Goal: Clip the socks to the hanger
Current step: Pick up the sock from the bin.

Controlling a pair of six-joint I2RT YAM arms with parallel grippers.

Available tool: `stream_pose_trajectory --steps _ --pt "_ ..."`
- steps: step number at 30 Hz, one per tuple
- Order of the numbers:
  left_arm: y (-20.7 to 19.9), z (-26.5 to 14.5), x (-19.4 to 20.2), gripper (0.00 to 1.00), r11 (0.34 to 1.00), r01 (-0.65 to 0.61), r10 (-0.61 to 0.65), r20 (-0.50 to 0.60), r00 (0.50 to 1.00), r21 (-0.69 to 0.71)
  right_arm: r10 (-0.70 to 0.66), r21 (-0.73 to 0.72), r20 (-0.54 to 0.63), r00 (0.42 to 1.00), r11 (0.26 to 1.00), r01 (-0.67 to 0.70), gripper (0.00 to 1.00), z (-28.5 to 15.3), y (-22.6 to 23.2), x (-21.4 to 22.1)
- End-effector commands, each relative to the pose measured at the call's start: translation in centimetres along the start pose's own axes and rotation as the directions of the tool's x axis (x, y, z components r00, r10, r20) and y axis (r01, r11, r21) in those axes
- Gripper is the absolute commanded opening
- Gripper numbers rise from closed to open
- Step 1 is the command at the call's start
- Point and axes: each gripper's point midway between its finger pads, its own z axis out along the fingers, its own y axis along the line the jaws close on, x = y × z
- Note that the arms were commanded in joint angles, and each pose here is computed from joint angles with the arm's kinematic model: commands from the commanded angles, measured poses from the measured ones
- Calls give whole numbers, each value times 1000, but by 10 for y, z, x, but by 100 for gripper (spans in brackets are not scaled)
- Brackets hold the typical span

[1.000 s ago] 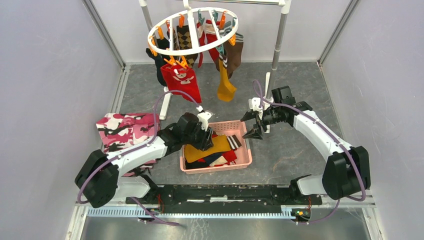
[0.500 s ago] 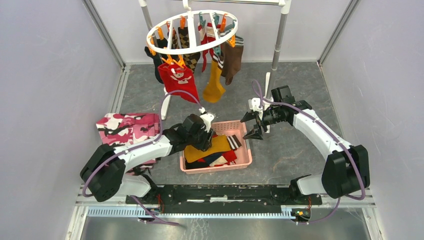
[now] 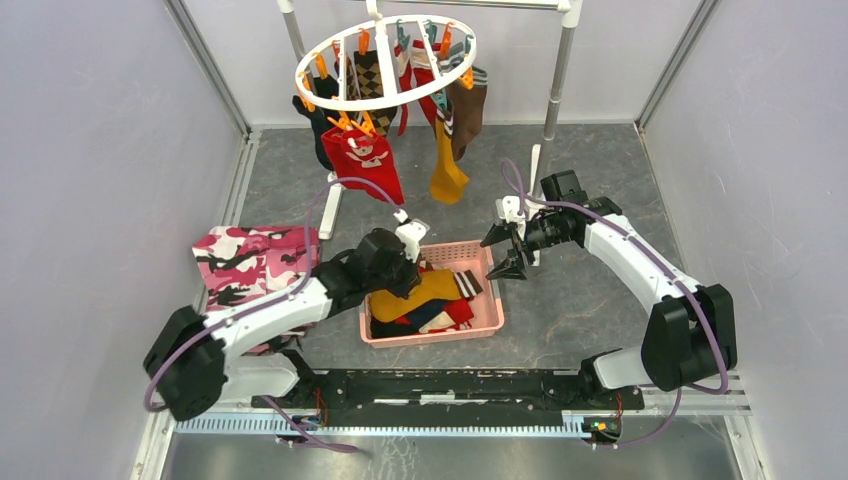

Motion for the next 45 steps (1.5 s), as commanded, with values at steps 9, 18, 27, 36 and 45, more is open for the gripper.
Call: stream_pose_trajectory --steps 9,18,27,36,45 --pt "-53 -65 -119 15 966 -27 -108 490 865 259 -82 -1 49 995 997 82 78 -2 -1 -18" --pt "-80 -81 -161 19 909 -17 -242 562 791 416 -49 -3 72 996 999 49 78 19 2 -22" --pt "-52 -62 -130 15 971 -13 -103 464 880 239 -64 2 8 998 998 64 78 27 2 -18" --pt "-33 -64 -101 43 977 81 -170 485 858 198 -126 11 -52 991 992 126 79 61 13 -13" --pt "-8 -63 -106 100 983 143 -183 542 820 114 -146 130 -175 974 977 170 78 84 3 -1"
